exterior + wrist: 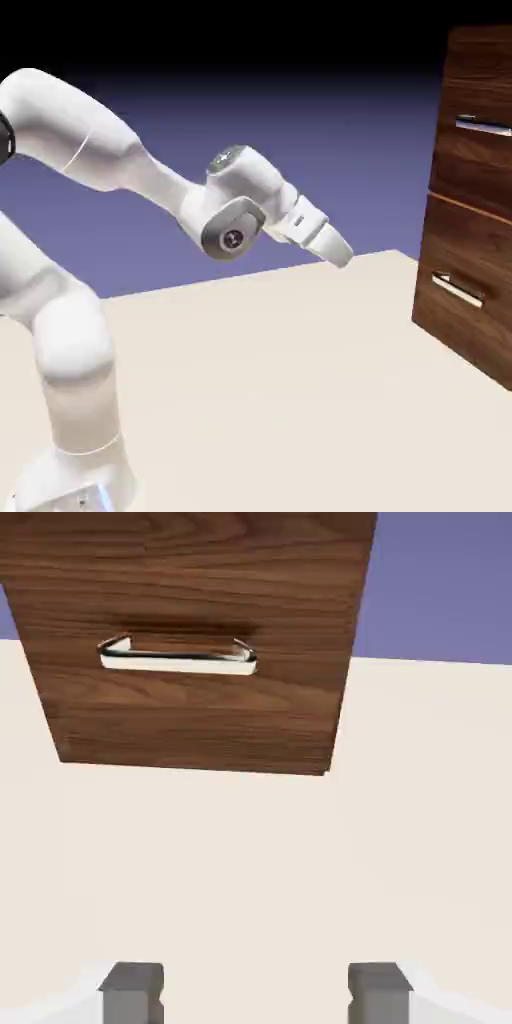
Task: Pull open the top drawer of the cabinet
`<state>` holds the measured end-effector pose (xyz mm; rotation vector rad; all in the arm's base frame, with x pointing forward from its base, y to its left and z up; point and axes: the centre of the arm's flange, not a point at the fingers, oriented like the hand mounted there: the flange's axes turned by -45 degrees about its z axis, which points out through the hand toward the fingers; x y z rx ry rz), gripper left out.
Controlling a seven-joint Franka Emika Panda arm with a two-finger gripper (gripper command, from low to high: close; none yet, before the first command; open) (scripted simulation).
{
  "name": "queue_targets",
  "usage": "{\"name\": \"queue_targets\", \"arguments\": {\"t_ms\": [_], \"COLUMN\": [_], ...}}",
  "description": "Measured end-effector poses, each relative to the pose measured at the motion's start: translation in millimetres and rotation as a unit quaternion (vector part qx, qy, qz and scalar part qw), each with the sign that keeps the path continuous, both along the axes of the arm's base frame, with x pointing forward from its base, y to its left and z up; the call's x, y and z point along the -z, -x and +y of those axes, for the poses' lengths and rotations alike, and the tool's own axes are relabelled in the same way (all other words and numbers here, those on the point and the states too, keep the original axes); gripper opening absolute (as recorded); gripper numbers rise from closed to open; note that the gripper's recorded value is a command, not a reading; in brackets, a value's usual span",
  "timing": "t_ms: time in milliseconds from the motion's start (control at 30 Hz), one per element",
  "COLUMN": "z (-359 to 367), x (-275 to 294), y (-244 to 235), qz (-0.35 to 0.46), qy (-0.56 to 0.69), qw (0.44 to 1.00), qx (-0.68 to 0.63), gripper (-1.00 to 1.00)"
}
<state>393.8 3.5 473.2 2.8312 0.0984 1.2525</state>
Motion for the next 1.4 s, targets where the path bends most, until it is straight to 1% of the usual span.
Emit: {"name": "queue_targets", "arguments": {"t_ms": [367,700,867,1033,1400], "z": [13.5,56.8,83.2,108.8,148.7], "x": [-121.2,-192.1,-210.1,-216.6,-197.8], "y": [-30.8,-62.5,-85.1,-112.7,-186.0], "qz": [-0.135,-0.207,-0.226,-0.236,-0.239], "qy": [0.165,0.318,0.388,0.45,0.555], "qw": [0.977,0.925,0.892,0.858,0.786], "qx": [-0.004,-0.027,-0.046,-0.07,-0.134], "gripper": [0.0,0.0,0.0,0.0,0.0]}}
